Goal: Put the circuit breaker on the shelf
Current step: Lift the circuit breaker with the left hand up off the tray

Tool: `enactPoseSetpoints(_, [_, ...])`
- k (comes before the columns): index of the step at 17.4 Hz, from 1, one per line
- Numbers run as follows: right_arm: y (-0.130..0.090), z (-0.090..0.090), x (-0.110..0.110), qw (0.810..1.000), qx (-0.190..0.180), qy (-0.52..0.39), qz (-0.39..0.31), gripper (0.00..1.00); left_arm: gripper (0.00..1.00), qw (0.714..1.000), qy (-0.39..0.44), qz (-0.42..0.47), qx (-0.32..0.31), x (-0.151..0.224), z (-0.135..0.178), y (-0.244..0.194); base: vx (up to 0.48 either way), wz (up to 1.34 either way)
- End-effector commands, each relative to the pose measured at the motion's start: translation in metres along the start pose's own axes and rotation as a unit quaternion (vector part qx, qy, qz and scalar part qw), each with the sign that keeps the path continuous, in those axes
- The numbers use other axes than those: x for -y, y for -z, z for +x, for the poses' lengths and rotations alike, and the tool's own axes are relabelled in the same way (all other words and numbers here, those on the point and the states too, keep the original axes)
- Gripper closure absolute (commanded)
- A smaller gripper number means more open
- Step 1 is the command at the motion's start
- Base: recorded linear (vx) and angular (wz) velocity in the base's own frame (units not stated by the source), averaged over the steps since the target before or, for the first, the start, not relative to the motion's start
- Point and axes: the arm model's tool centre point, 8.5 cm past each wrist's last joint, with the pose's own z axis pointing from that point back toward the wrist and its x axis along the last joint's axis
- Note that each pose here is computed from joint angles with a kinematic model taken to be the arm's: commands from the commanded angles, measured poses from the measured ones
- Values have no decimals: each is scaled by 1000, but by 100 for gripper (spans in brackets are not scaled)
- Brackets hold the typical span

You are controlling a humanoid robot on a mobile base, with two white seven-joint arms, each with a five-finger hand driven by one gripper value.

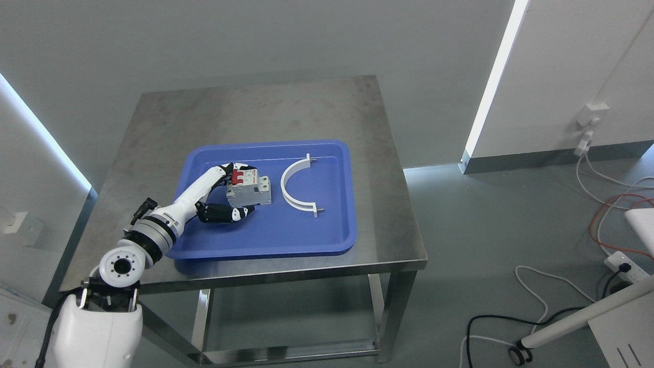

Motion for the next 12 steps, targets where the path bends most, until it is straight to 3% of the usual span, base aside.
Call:
enactPoseSetpoints(1, [1,-4,10,1000,-17,-14,-7,0,85,999,44,10,27,-11,-11,-6,0,0])
enactPoseSetpoints(3, [1,-4,10,1000,-16,-14,-7,0,98,997,43,37,53,-21,-13,-12,0,0])
enactPoseSetpoints(6, [1,-4,10,1000,-17,-14,-7,0,99,979,-58,148,129,-56,22,-5,0,0])
enactPoseSetpoints(7, [1,-4,10,1000,-17,-14,-7,0,99,964,-84,202,152,-88,18,-23,0,0])
enactPoseSetpoints(9, [1,-4,10,1000,-17,-14,-7,0,98,921,-131,291,226,-107,23,-40,0,-7])
enactPoseSetpoints(12, [1,-4,10,1000,-17,-14,-7,0,96,829,-189,490,192,-123,2,-64,-14,-35])
